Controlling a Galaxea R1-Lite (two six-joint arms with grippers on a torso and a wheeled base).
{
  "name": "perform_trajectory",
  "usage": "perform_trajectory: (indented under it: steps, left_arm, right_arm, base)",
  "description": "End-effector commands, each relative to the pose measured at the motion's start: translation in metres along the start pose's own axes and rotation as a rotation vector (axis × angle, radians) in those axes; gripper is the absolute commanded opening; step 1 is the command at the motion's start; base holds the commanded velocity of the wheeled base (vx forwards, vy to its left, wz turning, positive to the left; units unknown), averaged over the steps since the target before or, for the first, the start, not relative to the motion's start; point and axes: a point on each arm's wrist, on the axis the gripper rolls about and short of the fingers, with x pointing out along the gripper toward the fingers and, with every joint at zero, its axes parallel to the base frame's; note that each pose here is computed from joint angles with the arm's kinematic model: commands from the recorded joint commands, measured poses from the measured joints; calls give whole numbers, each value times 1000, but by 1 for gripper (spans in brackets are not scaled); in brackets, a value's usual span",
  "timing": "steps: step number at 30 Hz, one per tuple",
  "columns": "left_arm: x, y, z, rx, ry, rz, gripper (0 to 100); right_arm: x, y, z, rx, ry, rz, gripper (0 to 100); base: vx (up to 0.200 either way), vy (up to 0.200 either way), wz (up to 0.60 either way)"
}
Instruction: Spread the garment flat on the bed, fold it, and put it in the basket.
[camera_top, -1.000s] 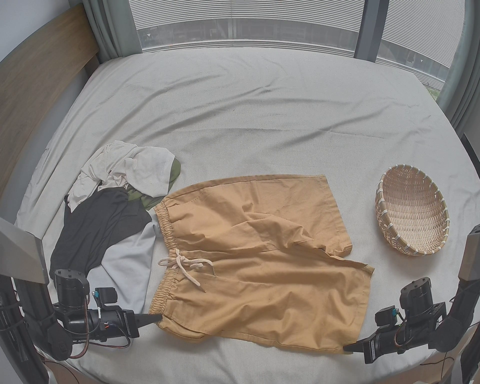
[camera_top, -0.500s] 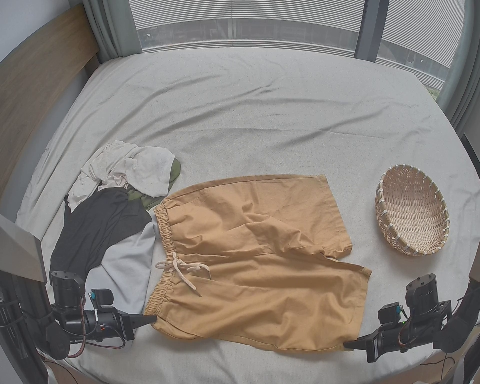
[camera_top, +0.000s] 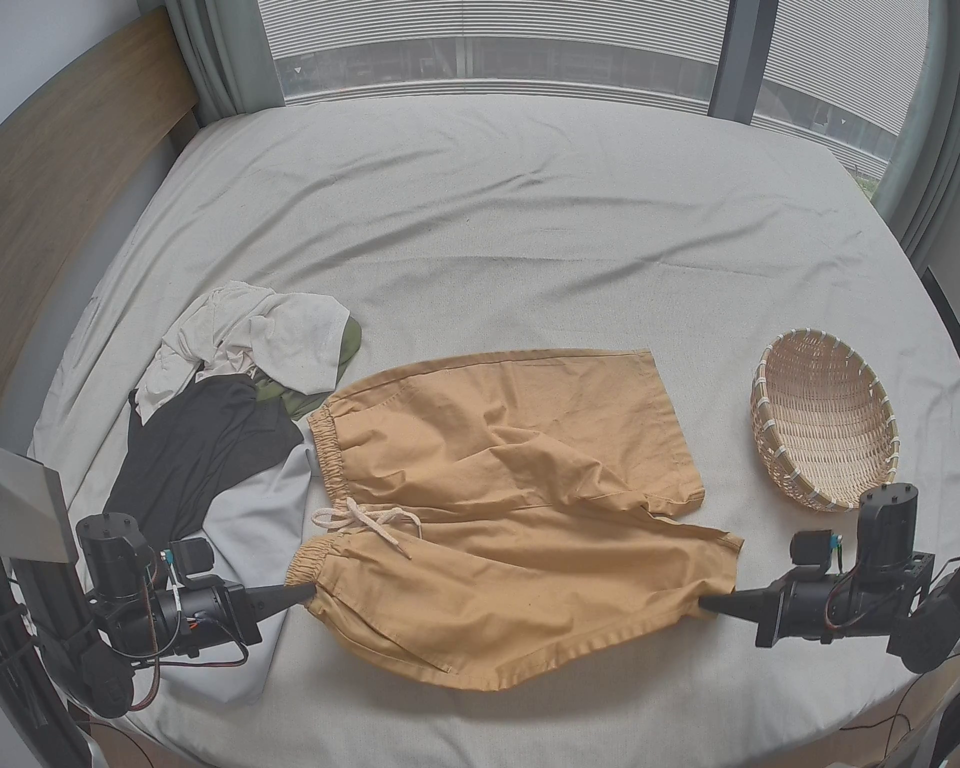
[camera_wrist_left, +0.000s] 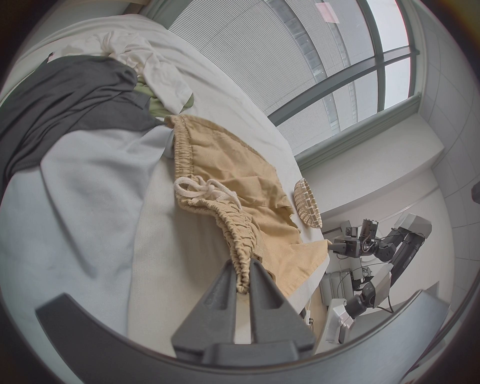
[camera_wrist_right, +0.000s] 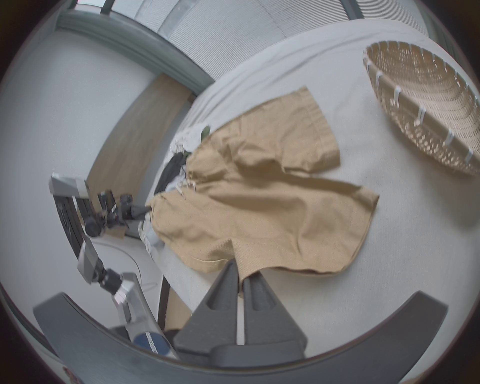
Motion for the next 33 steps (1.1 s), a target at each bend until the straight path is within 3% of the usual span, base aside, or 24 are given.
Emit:
perform_trajectory:
  steps: [1,10,19,25,33]
  left_arm:
    - [-3,-8,10,34,-48,-24,0]
    - [-18,-31,25,-90,-119,-91,0]
    - [-21,-31,16,-115,-82,-91,0]
    - [-15,-27,23,-102,-105,-85,0]
    - [6,-9,33,-76,-158,-1,0]
  right_arm:
    - [-8,9,19,-32,-94,29,0]
    - [-13,15,39,-12,-180,53,0]
    - [-25,25,62,-10,-283,96,0]
    - [-30,28,70,9,-320,108,0]
    - [-21,6,83,32,-424,91,0]
  base:
    - [0,0,0]
    - [0,0,0]
    - [0,0,0]
    - [0,0,0]
    - [0,0,0]
